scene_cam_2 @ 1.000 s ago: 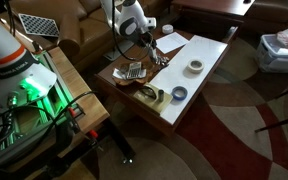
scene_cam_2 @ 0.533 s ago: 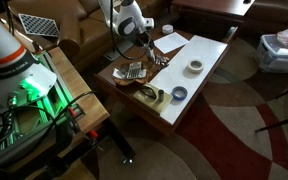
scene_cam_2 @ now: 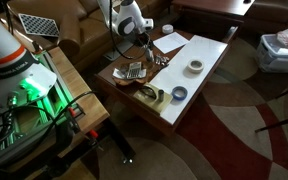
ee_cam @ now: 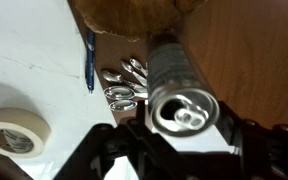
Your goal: Move the silver can to the left
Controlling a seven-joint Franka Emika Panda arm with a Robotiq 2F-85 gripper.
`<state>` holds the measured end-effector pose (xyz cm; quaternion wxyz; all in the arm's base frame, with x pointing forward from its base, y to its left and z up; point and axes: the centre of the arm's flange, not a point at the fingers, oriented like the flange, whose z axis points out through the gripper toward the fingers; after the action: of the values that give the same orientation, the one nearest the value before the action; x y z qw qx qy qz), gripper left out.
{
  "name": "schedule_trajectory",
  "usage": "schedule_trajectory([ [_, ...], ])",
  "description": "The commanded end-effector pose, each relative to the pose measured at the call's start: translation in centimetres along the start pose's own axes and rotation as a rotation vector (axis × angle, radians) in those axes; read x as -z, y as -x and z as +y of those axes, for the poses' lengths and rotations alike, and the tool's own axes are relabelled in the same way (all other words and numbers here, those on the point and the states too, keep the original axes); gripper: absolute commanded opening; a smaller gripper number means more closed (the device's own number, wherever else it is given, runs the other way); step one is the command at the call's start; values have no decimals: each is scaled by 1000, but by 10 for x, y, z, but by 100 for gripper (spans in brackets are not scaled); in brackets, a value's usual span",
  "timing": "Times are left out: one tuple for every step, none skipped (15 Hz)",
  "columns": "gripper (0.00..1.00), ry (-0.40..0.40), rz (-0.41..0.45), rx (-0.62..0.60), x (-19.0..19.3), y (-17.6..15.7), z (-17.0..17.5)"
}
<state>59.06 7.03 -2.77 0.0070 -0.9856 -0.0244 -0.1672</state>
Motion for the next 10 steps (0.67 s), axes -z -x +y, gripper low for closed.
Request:
schedule_trajectory([
  [99, 8, -20, -20, -9, -1, -4],
  [100, 8, -21, -24, -8, -1, -4],
  [100, 4, -17, -31, -5, -4, -4],
  [100, -3, -11, -40, 0, -7, -5],
  [100, -22, 0, -59, 10, -14, -6],
  [100, -57, 8, -91, 28, -23, -8],
  [100, -101, 24, -124, 44, -31, -10],
  [100, -140, 72, -167, 68, -44, -9],
  [100, -161, 114, -201, 87, -55, -8],
  [100, -177, 169, -232, 110, -66, -1],
])
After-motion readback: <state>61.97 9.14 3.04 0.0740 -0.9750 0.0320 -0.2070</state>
